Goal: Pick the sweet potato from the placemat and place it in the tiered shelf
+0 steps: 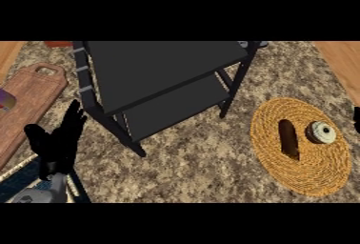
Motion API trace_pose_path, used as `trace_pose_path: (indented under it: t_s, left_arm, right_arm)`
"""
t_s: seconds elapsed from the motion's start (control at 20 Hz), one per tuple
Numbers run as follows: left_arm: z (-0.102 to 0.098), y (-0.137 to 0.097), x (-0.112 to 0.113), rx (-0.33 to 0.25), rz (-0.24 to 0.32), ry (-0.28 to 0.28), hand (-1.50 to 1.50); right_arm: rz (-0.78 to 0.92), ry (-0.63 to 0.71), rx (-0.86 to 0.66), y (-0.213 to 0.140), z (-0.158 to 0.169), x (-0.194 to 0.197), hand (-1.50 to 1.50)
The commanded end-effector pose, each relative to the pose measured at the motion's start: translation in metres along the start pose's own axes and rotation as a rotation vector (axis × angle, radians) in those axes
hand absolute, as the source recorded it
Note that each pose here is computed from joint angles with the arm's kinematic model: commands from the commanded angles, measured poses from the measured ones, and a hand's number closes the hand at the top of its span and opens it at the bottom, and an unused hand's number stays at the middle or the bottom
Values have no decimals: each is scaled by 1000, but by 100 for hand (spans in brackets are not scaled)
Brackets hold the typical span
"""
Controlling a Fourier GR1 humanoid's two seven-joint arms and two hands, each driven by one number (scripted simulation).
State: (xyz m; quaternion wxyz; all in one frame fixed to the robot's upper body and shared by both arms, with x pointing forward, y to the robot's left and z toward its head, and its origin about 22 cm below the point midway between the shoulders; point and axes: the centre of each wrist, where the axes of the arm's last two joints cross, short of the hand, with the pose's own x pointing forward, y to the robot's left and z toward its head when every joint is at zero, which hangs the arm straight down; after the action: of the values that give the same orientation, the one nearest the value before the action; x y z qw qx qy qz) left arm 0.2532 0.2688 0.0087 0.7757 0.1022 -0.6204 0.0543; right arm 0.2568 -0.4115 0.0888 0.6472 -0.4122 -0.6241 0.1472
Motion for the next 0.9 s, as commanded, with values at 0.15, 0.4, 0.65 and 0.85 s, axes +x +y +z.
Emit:
trace_pose_path:
  t_s: [0.15, 0.4, 0.65, 0.85]
  left_arm:
    - [4, 34, -32, -67, -3, 239, 0]
    - [2, 31, -31, -75, 23, 246, 0]
    - [2, 36, -38, -106, 5, 241, 0]
    - [-4, 13, -24, -116, 7, 244, 0]
  right_arm:
    - [211, 38, -154, -48, 26, -3, -150]
    - [246, 32, 97, -37, 64, 26, -150]
    - [283, 88, 180, -30, 83, 70, -150]
    - [396, 182, 230, -32, 93, 102, -150]
